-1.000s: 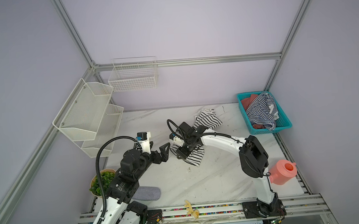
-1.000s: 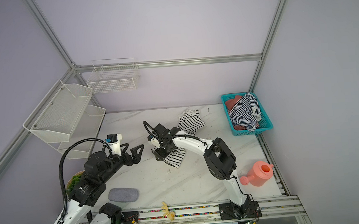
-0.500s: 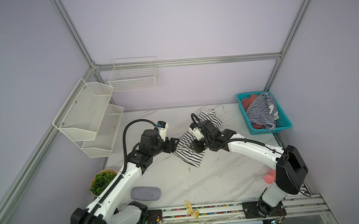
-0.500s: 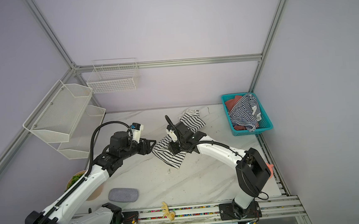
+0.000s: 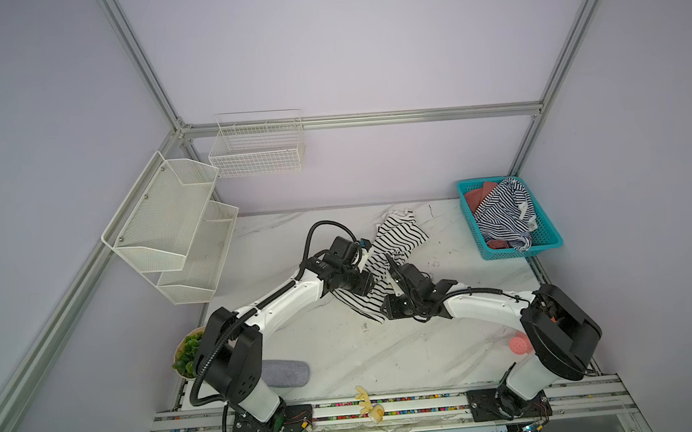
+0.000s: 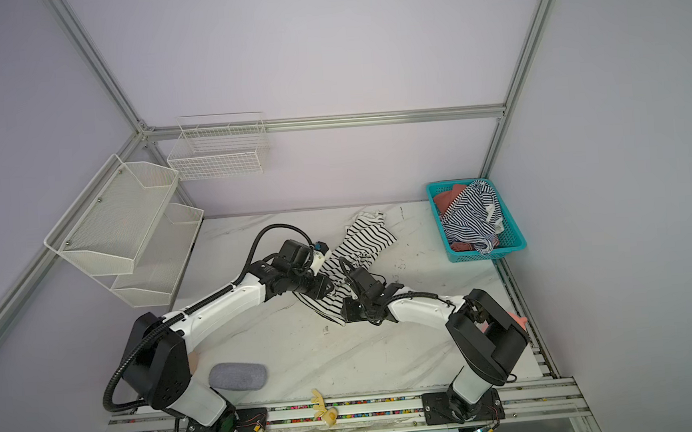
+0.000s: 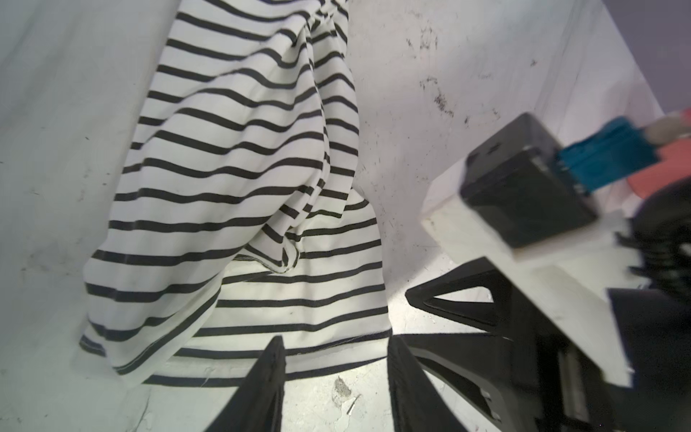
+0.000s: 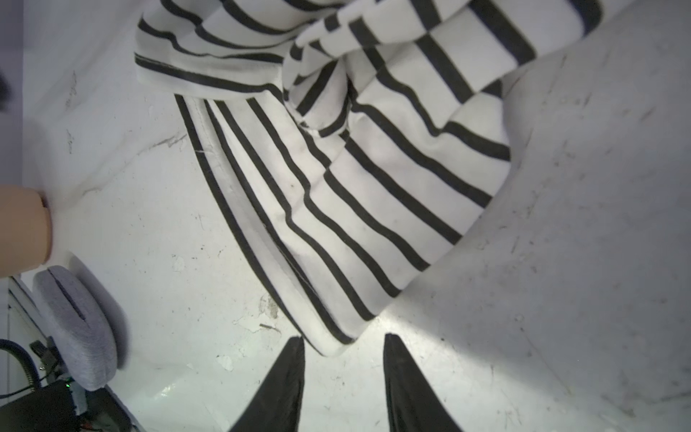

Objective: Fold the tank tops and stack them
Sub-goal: 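Grasp the top's edges with both grippers near the table center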

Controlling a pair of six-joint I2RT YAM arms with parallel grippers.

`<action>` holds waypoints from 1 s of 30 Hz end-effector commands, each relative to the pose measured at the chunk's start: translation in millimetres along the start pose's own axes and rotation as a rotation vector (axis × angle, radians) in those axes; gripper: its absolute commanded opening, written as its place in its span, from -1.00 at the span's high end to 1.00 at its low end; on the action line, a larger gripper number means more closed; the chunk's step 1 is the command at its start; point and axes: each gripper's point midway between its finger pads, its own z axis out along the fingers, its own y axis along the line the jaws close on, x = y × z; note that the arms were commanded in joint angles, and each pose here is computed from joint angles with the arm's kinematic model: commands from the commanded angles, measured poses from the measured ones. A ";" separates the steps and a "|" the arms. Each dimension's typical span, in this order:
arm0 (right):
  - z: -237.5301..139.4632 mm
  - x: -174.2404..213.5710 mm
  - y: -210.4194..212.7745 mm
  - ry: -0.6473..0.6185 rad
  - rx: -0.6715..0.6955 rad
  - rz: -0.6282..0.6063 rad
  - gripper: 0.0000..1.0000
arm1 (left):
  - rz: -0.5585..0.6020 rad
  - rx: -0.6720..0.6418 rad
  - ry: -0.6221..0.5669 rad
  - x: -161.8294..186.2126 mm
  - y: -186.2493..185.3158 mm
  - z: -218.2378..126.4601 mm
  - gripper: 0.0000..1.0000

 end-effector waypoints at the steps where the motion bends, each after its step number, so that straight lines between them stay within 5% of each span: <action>1: -5.6 -6.6 7.6 -0.053 -0.061 0.087 0.08 | 0.027 -0.010 -0.031 -27.9 -9.4 -11.1 0.10; 8: -6.9 -0.9 2.2 -0.080 -0.086 0.142 0.01 | 0.006 -0.072 0.043 -22.2 -4.2 15.8 -0.08; 16: -2.2 5.1 1.4 -0.082 -0.123 0.202 0.21 | -0.071 -0.104 0.101 -17.0 0.5 40.1 -0.05; 30: 11.7 18.1 4.1 -0.042 -0.130 0.229 0.17 | -0.161 -0.225 0.096 -24.3 21.0 57.1 -0.01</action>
